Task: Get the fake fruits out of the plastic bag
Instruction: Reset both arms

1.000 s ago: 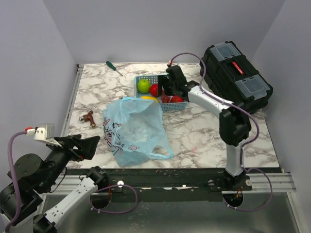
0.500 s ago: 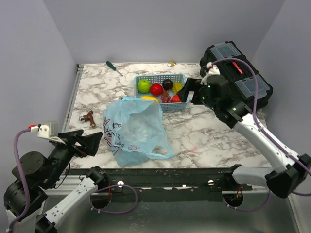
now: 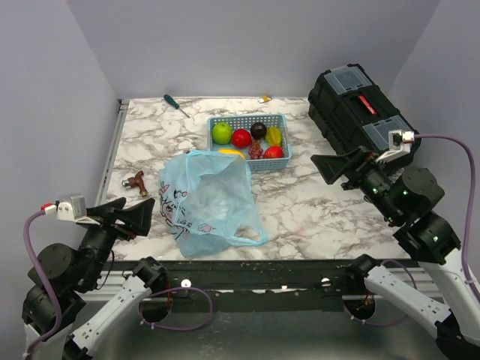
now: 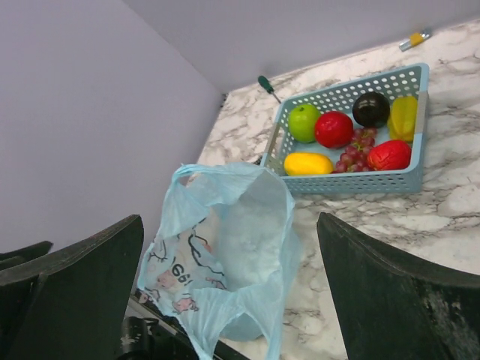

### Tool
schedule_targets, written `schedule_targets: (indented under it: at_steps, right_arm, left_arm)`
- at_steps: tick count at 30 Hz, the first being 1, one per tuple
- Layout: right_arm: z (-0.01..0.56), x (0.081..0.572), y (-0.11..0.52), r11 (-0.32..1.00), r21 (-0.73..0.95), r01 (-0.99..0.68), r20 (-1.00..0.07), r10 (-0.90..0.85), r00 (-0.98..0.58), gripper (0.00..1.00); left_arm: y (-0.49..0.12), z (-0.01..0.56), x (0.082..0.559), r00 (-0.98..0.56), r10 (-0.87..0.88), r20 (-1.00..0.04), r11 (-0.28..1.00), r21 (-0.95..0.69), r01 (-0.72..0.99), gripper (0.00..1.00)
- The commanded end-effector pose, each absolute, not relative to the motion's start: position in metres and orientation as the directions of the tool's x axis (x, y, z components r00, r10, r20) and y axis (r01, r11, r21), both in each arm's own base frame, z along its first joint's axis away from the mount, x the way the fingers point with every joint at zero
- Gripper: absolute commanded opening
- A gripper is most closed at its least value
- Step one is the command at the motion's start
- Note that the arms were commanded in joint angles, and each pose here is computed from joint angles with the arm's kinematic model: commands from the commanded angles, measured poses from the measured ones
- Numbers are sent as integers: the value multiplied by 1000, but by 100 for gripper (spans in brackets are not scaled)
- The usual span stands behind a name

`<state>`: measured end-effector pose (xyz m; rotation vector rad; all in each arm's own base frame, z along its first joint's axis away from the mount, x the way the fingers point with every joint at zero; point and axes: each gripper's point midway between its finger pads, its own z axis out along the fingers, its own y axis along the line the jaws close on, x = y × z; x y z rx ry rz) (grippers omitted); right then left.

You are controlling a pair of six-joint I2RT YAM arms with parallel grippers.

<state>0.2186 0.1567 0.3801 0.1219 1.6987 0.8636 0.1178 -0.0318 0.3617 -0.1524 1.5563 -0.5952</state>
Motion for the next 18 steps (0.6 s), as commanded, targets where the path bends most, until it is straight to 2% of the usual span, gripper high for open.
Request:
schedule_targets:
  at_steps: [1, 13, 16, 18]
  right_arm:
    - [385, 204, 155, 679, 636, -368, -771, 534, -347, 100]
    - [399, 191, 154, 651, 634, -417, -773, 539, -335, 100]
    - [394, 190, 154, 660, 611, -438, -792, 521, -319, 100]
    - [392, 195, 141, 716, 581, -386, -814, 505, -288, 100]
  left_arm:
    - [-16, 355, 122, -32, -468, -883, 865, -465, 190, 99]
    - [-14, 381, 126, 31, -429, -903, 886, -414, 210, 99]
    - [-14, 381, 127, 37, -419, -907, 890, -403, 212, 99]
    - [-14, 380, 127, 39, -421, -906, 890, -404, 211, 99]
